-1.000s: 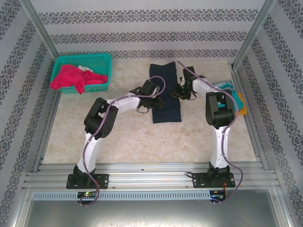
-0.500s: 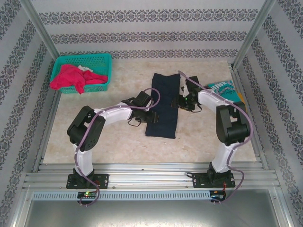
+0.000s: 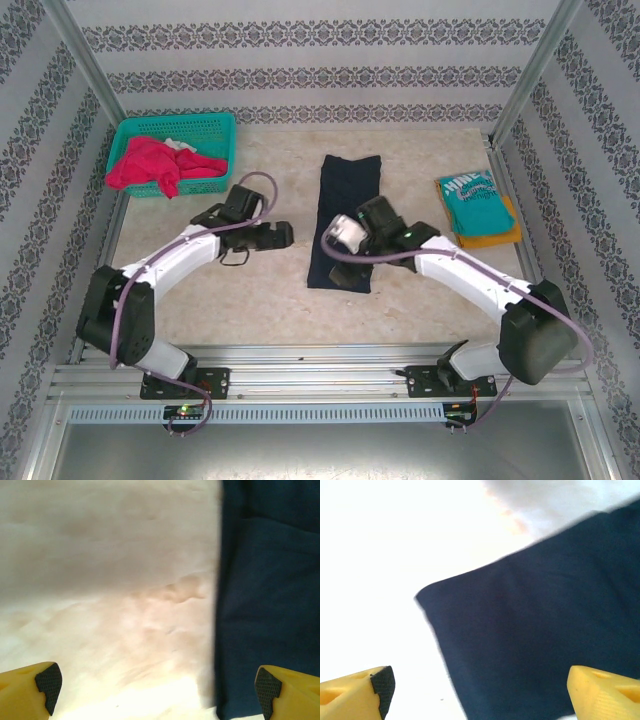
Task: Fold and stack the t-shirts
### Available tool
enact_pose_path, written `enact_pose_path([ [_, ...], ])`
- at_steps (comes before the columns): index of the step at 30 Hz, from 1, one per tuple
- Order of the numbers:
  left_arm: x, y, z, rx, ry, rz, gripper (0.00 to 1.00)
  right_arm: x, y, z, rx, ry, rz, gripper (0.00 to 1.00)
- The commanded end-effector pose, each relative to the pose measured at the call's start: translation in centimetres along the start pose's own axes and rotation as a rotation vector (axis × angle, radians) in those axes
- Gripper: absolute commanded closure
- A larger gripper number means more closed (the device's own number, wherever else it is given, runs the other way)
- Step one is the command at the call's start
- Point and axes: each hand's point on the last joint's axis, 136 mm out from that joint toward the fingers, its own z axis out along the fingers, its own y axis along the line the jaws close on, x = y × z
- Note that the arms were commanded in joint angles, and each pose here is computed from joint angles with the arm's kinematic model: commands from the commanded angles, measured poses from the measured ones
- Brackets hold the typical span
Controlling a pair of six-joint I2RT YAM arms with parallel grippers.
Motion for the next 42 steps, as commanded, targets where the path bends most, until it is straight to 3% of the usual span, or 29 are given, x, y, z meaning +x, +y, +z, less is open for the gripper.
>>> enact_pose_path([
  [1, 1.9, 1.6, -1.7, -0.019, 0.040, 0.089, 0.00, 3.2, 2.2, 2.1, 0.007, 0.194, -0.278, 0.14],
  [5, 2.3, 3.5, -3.0, -0.034, 0.025, 0.057, 0.00, 4.4, 2.3, 4.6, 0.024, 0.292, -0.337, 0.22],
  [16, 3.6, 5.0, -4.0, -0.031, -0.011, 0.007, 0.00, 5.8, 0.8, 8.0, 0.056, 0.368, -0.369, 0.38],
  [21, 3.8, 5.1, -4.0, -0.027, -0.029, 0.006, 0.00, 6.9, 0.1, 9.2, 0.079, 0.409, -0.370, 0.52],
  [25, 3.8, 5.1, -3.8, -0.016, -0.033, 0.012, 0.00, 7.0, -0.8, 9.7, 0.124, 0.437, -0.355, 0.84],
  [29, 3.4, 4.7, -3.6, 0.004, -0.053, 0.008, 0.00, 7.3, -1.1, 9.5, 0.143, 0.452, -0.347, 0.99],
  [36, 1.7, 3.9, -2.4, 0.034, -0.057, -0.175, 0.00, 6.3, 2.0, 6.0, 0.034, 0.367, -0.295, 1.00],
  [42, -0.4, -0.5, 0.4, 0.170, -0.046, -0.213, 0.00, 5.8, 6.0, 1.8, -0.095, 0.302, -0.226, 1.00],
])
